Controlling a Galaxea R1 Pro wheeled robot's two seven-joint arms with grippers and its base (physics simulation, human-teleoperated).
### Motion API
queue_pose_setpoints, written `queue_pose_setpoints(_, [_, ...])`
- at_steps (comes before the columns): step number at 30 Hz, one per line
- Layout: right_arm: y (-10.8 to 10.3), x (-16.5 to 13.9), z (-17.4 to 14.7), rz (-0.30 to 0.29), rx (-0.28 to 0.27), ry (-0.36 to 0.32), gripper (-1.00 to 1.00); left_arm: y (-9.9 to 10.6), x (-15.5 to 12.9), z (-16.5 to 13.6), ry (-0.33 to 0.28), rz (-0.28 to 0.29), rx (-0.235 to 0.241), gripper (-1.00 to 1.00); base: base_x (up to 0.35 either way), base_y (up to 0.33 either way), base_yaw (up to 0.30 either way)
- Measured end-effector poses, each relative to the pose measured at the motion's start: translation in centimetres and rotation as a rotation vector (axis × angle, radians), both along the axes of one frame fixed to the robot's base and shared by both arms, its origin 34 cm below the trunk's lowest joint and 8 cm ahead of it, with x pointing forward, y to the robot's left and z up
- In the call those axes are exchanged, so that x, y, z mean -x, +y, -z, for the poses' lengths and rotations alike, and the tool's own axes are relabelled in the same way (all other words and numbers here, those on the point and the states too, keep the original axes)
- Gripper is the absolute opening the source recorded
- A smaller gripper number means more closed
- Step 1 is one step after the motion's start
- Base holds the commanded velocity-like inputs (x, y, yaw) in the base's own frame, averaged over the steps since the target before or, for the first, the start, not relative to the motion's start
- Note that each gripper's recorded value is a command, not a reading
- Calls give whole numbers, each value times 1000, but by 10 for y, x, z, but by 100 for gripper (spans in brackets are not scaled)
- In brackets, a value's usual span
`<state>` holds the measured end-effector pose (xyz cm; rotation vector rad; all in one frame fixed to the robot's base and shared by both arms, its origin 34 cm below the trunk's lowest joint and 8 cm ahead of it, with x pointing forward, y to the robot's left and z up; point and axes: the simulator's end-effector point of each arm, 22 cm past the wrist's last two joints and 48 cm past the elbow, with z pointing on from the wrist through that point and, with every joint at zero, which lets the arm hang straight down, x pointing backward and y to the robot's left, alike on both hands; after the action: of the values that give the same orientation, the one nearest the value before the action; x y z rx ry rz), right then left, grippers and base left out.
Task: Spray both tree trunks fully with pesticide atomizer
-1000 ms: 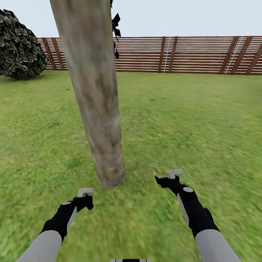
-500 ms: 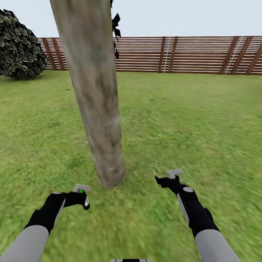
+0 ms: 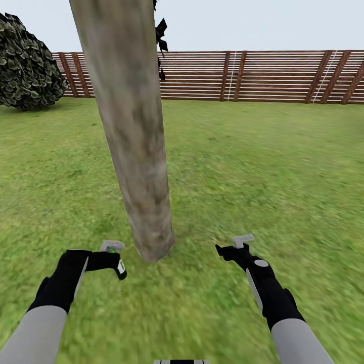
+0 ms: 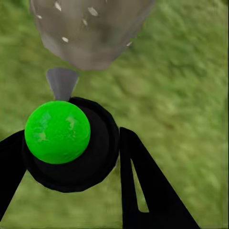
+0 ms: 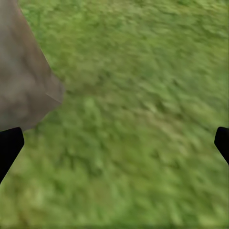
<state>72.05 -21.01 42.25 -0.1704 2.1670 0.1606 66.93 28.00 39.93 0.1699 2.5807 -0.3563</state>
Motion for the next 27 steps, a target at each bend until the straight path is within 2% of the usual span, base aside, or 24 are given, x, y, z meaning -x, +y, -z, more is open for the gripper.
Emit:
queue_pose_setpoints(1, [0, 0, 0, 0, 0, 0, 100, -8, 5, -2, 30, 24, 14, -100, 0, 0, 0])
queue_pose_setpoints(3, [0, 0, 0, 0, 0, -1, 100, -15, 11, -3, 79, 37, 18, -100, 0, 0, 0])
queue_pose_setpoints(6, [0, 0, -1, 0, 0, -2, 100, -21, -5, -23, 75, 35, 29, -100, 0, 0, 0])
queue_pose_setpoints(9, [0, -1, -1, 0, 0, -2, 100, -16, -10, -30, 95, 18, 23, -100, 0, 0, 0])
queue_pose_setpoints(16, [0, 0, 0, 0, -2, 0, 100, 23, -44, -73, 26, -20, -27, -100, 0, 0, 0])
queue_pose_setpoints(19, [0, 0, -1, 1, -1, 0, 100, 24, -44, -72, 27, -20, -30, -100, -32, 0, 0])
queue_pose_setpoints(27, [0, -1, -1, 1, -1, -1, 100, 16, -44, -70, 21, -10, -21, -100, -288, 0, 0])
